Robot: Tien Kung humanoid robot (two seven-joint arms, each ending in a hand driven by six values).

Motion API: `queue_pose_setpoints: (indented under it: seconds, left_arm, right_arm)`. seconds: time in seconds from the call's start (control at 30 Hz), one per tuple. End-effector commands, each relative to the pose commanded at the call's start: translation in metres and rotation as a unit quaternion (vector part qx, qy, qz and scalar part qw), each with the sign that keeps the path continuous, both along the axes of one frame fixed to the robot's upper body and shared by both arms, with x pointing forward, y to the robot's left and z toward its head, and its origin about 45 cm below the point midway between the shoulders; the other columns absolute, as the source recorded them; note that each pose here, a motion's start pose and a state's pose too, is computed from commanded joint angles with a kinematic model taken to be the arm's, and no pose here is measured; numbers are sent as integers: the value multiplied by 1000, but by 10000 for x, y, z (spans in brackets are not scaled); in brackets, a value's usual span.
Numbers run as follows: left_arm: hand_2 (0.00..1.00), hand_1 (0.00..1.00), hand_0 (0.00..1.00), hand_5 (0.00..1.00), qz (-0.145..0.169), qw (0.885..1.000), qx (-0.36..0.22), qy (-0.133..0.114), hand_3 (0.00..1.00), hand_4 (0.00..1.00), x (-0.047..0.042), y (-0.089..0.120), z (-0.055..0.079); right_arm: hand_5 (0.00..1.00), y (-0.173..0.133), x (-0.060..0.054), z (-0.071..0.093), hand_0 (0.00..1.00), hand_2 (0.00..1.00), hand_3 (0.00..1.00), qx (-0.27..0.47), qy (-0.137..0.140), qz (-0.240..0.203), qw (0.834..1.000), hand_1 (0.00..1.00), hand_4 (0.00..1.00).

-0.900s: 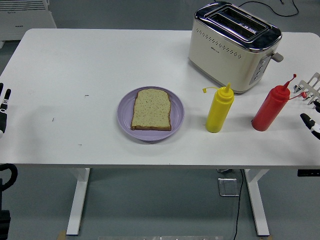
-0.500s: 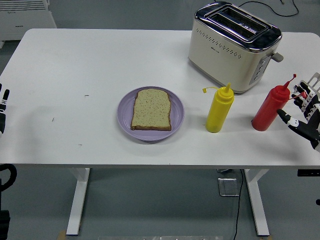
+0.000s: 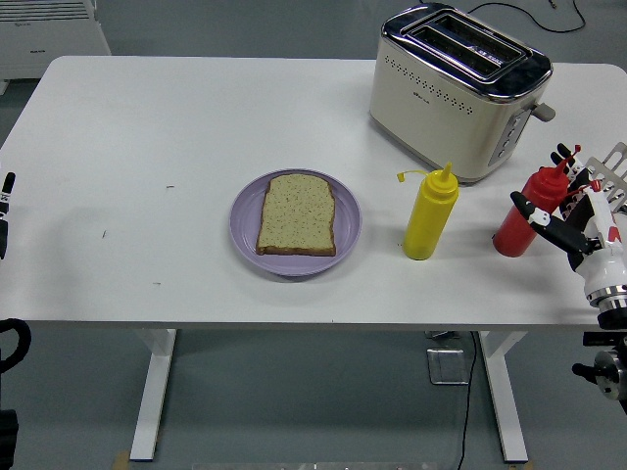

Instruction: Pick up the cup,pour liquid into bread,place the cup on the desk

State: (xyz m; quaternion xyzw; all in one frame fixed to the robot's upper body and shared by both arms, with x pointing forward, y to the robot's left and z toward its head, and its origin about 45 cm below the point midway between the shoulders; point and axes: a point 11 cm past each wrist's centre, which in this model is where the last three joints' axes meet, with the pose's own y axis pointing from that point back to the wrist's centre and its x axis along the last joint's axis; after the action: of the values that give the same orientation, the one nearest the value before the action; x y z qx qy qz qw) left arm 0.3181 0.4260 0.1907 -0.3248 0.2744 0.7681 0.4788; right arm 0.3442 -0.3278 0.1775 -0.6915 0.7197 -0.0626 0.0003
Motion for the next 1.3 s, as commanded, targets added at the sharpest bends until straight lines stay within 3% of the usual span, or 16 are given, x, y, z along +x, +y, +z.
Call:
queue_pose_setpoints:
  seconds: [0.2, 0.23, 0.4, 0.43, 0.6, 0.63, 0.8, 0.83, 1.2, 1.23, 1.3]
  left_arm:
    - [721, 726, 777, 940, 1, 1000, 0, 1, 656, 520, -6, 7, -4]
    - [721, 726, 778, 942, 1, 1000, 0, 1, 656, 520, -6, 7, -5]
    - [721, 726, 778, 942, 1, 1000, 0, 1, 656, 520, -7, 9, -8]
    - [721, 726, 778, 941, 1, 1000, 0, 1, 655, 520, -7, 9, -7]
    - [721, 726, 778, 941, 2, 1000, 0, 2, 655, 520, -10, 12, -12]
    - [721, 726, 780, 943, 2, 1000, 0, 2, 656, 522, -12, 15, -13]
    - [721, 726, 780, 943, 3, 1000, -1, 2, 656, 522, -17, 19, -16]
    - [721, 726, 780, 942, 3, 1000, -1, 2, 656, 522, -17, 18, -18]
    - [721, 726, 780, 943, 4, 1000, -1, 1, 656, 522, -17, 17, -19]
    - [721, 726, 780, 942, 3, 1000, -1, 1, 657, 522, -17, 17, -19]
    - [721, 726, 780, 942, 4, 1000, -1, 1, 657, 522, -17, 18, -18]
  right_arm:
    - [207, 86, 80, -14, 969, 964, 998, -2, 6, 11, 1000, 905, 891]
    - [211, 101, 90, -18, 918, 896, 989, -1, 6, 10, 1000, 844, 891]
    - [211, 138, 133, -55, 918, 896, 989, 10, 12, -13, 1000, 844, 891]
    - [212, 140, 136, -58, 775, 705, 864, 11, 13, -14, 1000, 740, 891]
    - [212, 147, 171, -75, 775, 705, 864, 33, 25, -45, 998, 740, 891]
    - [218, 155, 175, -72, 486, 467, 618, 36, 26, -48, 998, 495, 885]
    - [218, 159, 183, -93, 486, 467, 618, 70, 39, -82, 993, 495, 885]
    - [174, 158, 184, -103, 374, 386, 467, 84, 42, -86, 992, 378, 843]
    - [150, 196, 216, -122, 331, 372, 439, 172, 49, -107, 978, 346, 815]
    - [137, 187, 222, -115, 168, 312, 397, 182, 49, -110, 976, 228, 807]
    - [137, 171, 229, -103, 168, 312, 397, 197, 48, -115, 972, 228, 807]
